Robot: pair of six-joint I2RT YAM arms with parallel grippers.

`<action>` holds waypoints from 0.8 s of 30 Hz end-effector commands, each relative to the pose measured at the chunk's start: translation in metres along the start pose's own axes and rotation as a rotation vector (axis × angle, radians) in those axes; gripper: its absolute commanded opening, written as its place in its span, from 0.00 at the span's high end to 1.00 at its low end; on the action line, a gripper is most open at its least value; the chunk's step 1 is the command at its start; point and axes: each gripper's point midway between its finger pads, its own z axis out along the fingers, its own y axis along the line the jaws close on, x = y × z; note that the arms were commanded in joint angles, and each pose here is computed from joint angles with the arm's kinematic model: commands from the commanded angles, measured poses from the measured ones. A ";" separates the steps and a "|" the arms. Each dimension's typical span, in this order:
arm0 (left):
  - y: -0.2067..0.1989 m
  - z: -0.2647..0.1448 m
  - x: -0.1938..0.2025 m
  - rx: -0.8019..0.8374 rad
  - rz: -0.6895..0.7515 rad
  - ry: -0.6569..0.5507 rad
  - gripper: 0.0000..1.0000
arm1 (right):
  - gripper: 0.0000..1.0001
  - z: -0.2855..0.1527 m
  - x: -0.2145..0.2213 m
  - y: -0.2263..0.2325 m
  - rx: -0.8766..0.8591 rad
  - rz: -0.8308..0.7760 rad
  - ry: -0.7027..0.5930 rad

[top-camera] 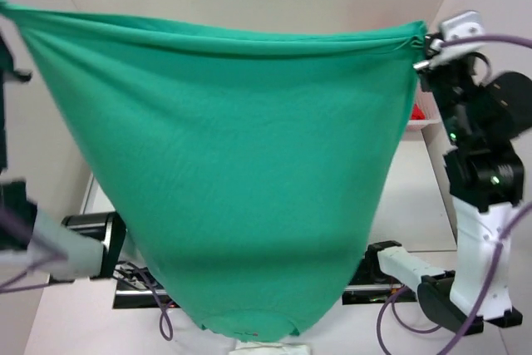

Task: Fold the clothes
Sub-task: Flatten the tank top out

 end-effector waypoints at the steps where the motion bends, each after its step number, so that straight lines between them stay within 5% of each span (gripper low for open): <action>1: -0.014 0.030 0.043 0.044 -0.003 0.106 1.00 | 1.00 0.017 0.017 -0.003 0.051 -0.021 0.021; 24: -0.089 0.151 0.326 0.204 -0.026 0.635 1.00 | 1.00 0.147 0.184 0.067 -0.035 -0.057 0.304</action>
